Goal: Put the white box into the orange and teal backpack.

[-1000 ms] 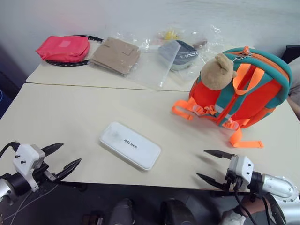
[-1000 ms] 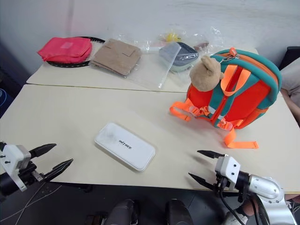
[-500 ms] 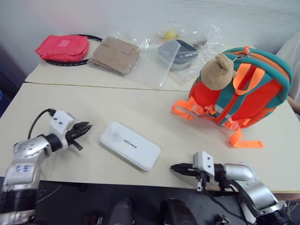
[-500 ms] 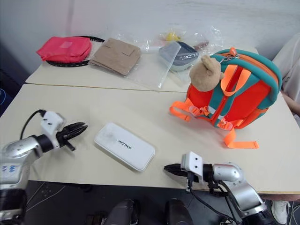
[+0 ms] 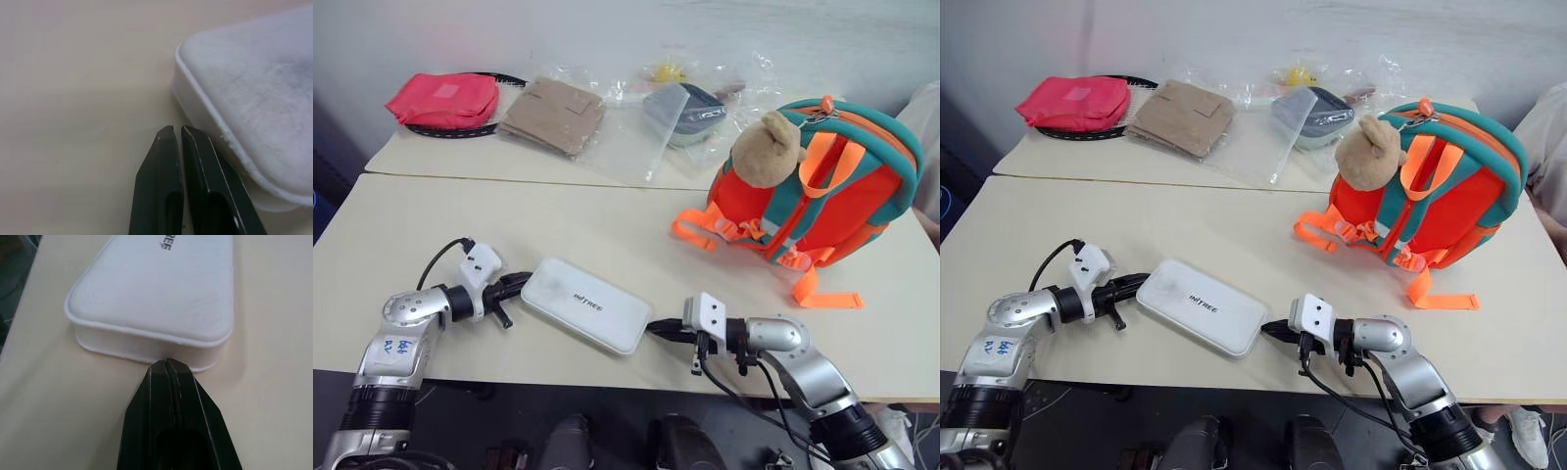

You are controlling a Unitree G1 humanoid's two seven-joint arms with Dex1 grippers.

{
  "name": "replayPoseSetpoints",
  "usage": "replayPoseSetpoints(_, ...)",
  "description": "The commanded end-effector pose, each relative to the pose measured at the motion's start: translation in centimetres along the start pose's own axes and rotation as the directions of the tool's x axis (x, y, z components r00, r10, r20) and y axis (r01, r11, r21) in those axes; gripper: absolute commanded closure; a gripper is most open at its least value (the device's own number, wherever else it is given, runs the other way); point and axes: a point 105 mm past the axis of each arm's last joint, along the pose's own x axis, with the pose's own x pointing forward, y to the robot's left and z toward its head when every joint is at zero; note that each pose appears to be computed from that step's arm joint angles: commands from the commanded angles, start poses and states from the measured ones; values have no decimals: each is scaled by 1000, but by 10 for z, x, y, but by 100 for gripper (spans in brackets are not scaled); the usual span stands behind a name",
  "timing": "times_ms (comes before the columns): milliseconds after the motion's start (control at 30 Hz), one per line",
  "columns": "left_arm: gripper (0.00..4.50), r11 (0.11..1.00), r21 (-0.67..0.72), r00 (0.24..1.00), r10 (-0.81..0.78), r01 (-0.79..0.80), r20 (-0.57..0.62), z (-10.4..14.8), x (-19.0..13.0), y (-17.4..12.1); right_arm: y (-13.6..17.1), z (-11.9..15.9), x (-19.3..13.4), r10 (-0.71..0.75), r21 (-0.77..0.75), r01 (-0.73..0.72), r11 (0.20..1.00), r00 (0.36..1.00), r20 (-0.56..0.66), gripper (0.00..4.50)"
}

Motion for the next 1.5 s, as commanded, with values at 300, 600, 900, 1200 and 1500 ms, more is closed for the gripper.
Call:
replayPoseSetpoints(300, 425, 997, -39, 995, -63, 66, 74, 16, 6, -49, -46, 6, -25, -118, -29, 117, 993, 992, -44, 450)
replayPoseSetpoints(600, 309, 935, -348, 997, 53, -68, -51, -8, -46, -11, -59, -15, -62, -149, -77, 138, 987, 975, -164, 450)
replayPoseSetpoints(900, 36, 536, -844, 980, -157, -20, -123, 3, -49, -13, -62, -5, -51, -126, -105, 114, 988, 985, -115, 450)
replayPoseSetpoints(1200, 2, 308, -923, 904, -418, 229, 85, 28, -14, -45, -59, 7, -21, -58, -141, 48, 989, 996, -68, 450)
replayPoseSetpoints(1500, 2, 260, -927, 887, -441, 272, 137, 37, 10, -57, -53, 12, -3, -27, -145, 21, 989, 999, -37, 450)
